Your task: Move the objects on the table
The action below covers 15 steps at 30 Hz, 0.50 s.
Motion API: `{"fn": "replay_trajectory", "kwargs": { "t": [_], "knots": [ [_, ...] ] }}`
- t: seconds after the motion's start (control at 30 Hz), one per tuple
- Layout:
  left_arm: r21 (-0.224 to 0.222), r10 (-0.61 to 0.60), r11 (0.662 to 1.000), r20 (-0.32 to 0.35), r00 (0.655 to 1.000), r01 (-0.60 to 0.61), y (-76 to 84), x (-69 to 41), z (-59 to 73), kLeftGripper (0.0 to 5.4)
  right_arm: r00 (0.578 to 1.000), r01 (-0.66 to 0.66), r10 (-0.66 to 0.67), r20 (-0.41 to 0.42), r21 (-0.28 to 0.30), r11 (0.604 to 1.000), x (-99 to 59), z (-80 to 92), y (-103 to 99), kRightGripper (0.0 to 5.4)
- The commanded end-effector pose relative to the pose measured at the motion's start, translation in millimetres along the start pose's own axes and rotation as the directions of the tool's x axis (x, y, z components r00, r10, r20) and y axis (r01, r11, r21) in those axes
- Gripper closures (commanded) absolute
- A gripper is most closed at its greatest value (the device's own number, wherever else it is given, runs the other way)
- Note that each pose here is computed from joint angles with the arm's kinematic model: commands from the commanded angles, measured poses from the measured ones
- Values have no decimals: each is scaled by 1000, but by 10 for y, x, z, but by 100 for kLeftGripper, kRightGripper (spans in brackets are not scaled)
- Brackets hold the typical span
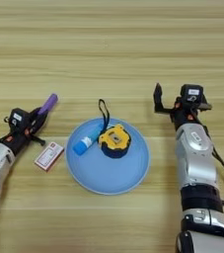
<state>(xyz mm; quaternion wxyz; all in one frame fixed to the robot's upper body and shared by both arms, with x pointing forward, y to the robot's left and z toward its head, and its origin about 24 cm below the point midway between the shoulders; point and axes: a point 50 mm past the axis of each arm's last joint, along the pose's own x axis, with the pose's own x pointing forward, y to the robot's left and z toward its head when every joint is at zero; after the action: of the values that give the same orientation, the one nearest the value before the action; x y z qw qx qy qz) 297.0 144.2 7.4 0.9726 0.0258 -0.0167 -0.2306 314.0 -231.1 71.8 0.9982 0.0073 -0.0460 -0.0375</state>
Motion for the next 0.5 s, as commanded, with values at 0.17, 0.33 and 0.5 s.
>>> {"fn": "replay_trajectory", "kwargs": {
  "t": [0.17,0.33,0.5],
  "knots": [
    [-5,-36,999,169,985,37,-47,91,230,467,976,-215,212,47,91,972,-79,82,358,0],
    [19,-106,994,240,965,105,-160,115,336,467,916,-401,395,76,242,884,-196,113,679,0],
    [41,-174,985,287,942,169,-294,133,412,467,859,-506,503,101,325,799,-304,151,856,0]
  ]
}}
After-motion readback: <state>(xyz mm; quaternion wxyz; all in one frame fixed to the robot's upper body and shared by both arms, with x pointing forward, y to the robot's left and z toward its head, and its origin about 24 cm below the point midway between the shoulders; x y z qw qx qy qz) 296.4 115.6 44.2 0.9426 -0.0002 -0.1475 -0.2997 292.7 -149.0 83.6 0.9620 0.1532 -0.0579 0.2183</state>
